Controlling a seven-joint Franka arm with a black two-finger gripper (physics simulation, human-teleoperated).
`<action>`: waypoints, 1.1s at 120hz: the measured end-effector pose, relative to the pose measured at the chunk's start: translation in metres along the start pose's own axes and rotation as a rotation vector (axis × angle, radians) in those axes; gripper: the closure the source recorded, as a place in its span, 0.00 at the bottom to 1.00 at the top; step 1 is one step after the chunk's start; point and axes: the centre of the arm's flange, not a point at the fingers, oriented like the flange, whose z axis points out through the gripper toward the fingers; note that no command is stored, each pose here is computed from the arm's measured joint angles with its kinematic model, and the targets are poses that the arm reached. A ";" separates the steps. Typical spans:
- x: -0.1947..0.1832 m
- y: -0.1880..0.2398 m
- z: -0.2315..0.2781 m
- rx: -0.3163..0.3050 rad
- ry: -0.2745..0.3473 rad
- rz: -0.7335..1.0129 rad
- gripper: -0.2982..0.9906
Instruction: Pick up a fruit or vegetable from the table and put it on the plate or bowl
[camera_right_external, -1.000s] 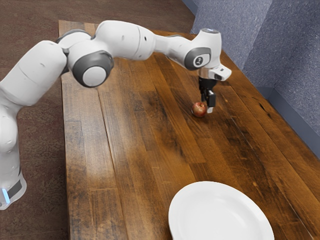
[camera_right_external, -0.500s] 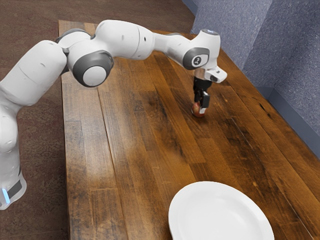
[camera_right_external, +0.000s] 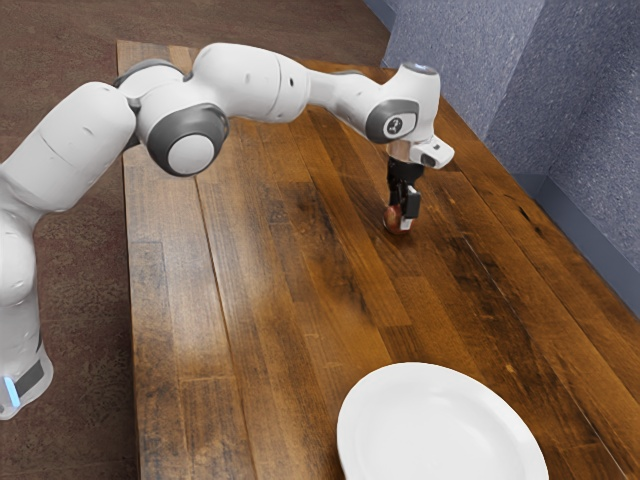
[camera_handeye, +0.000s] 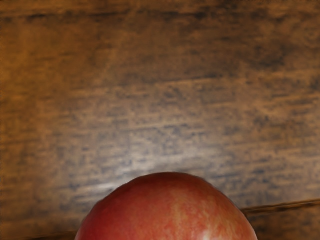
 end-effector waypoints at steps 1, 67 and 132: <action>0.000 0.000 0.000 0.000 0.001 0.000 0.23; 0.003 -0.002 0.007 0.000 0.021 -0.006 0.23; 0.002 -0.002 0.011 -0.006 0.017 -0.008 0.26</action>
